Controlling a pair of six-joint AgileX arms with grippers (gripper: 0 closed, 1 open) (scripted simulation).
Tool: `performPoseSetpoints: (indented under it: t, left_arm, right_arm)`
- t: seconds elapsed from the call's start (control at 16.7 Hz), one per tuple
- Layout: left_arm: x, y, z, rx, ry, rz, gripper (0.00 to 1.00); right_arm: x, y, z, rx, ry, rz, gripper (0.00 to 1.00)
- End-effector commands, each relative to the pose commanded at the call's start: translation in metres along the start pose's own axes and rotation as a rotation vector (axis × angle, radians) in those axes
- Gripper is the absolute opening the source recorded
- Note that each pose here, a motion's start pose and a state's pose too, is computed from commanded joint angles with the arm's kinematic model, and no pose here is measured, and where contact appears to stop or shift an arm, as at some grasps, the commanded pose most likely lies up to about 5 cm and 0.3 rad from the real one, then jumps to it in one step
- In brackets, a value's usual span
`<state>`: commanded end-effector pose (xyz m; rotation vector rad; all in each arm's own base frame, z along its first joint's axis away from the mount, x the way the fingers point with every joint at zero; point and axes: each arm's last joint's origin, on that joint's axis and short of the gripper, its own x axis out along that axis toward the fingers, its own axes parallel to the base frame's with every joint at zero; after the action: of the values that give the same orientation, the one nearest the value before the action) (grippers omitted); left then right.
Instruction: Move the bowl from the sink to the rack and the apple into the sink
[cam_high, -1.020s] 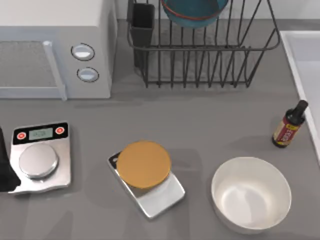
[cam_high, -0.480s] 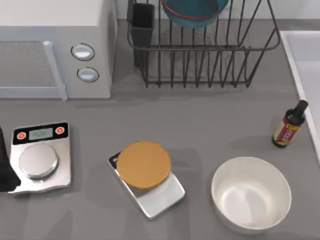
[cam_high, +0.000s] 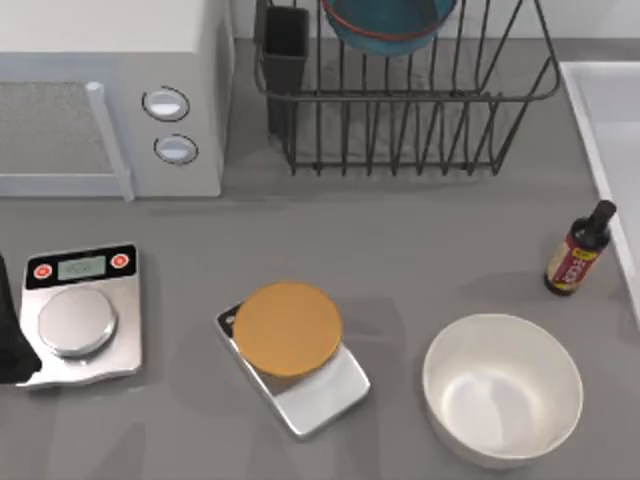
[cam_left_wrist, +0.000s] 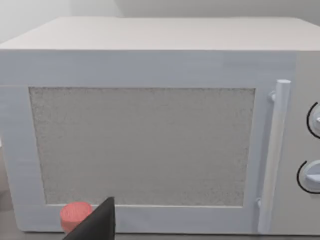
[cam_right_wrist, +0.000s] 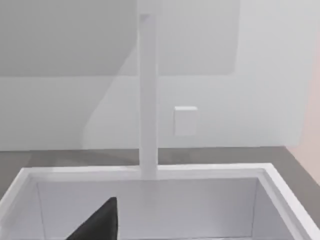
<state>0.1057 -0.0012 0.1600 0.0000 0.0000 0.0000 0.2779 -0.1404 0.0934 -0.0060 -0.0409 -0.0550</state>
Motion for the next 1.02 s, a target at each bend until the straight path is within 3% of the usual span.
performPoseSetpoints:
  t: [0.3, 0.6, 0.78, 1.02]
  left_arm:
    - [0.0, 0.0, 0.0, 0.0, 0.0, 0.0, 1.0]
    - [0.0, 0.0, 0.0, 0.0, 0.0, 0.0, 1.0]
    - [0.0, 0.0, 0.0, 0.0, 0.0, 0.0, 1.0]
    - [0.0, 0.0, 0.0, 0.0, 0.0, 0.0, 1.0]
  right_arm:
    - [0.0, 0.021, 0.087, -0.01, -0.08, -0.043, 1.0]
    - [-0.064, 0.073, 0.175, -0.025, -0.199, -0.054, 1.0]
    - [-0.117, 0.099, 0.183, -0.017, -0.223, -0.045, 1.0]
    - [-0.16, 0.117, 0.144, 0.003, -0.136, -0.01, 1.0]
